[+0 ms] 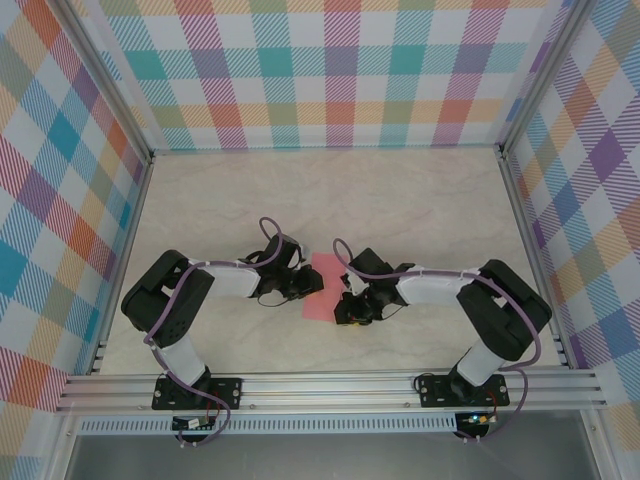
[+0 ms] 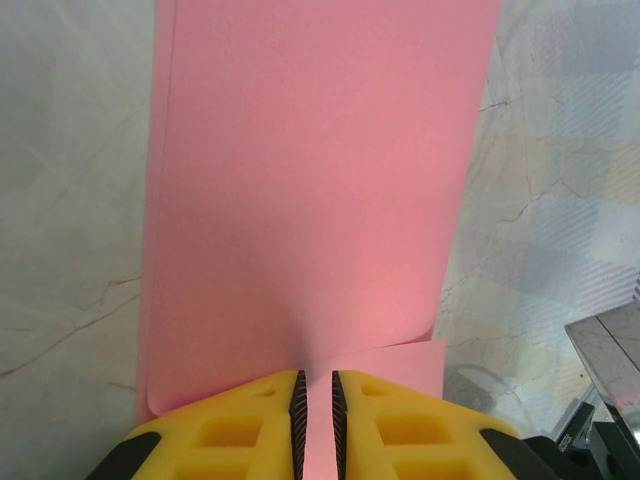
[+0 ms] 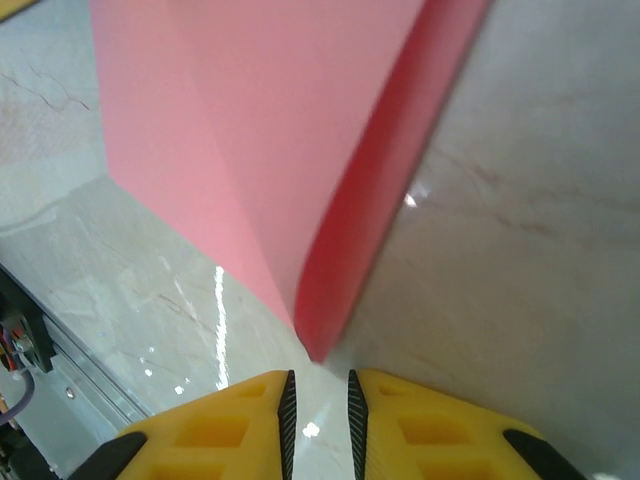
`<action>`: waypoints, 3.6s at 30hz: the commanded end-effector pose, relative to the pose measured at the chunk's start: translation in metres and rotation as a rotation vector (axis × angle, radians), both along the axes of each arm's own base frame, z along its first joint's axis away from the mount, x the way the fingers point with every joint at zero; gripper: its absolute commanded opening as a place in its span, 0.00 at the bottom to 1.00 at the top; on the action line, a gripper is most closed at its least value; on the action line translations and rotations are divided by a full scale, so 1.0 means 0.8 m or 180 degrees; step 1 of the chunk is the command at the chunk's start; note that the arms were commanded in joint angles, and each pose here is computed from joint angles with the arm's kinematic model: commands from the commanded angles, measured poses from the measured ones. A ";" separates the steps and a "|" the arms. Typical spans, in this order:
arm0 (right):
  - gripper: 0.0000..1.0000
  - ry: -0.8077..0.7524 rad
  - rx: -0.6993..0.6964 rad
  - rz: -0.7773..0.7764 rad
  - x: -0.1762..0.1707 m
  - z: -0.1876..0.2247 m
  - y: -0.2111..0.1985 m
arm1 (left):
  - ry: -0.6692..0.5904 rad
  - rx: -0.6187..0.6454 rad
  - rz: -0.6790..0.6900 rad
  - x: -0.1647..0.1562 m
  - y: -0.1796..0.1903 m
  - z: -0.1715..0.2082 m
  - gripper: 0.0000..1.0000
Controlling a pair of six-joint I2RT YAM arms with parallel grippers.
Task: Fold a paper plane with a square sheet of paper (pick it up from the middle)
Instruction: Fold the triangle a second time at the center of the table.
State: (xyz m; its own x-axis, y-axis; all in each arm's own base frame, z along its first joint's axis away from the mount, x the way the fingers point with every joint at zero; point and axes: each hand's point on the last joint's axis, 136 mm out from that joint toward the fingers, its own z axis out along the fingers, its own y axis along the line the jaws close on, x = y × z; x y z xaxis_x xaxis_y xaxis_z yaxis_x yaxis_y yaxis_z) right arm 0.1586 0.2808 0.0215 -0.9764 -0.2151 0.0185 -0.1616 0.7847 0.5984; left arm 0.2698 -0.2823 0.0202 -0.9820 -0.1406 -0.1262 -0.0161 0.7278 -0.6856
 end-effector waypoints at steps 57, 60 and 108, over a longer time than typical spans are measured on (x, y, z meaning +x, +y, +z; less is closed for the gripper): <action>0.04 0.0408 -0.0348 -0.0352 0.000 -0.057 -0.004 | 0.0126 -0.0109 -0.0233 -0.046 -0.020 0.012 0.04; 0.04 0.0412 -0.0359 -0.0356 0.000 -0.058 -0.006 | 0.0139 -0.0091 -0.0273 -0.047 -0.020 0.009 0.05; 0.00 0.0406 -0.0467 -0.0218 -0.008 -0.056 -0.015 | -0.0160 0.0870 0.0592 0.043 0.077 -0.015 0.13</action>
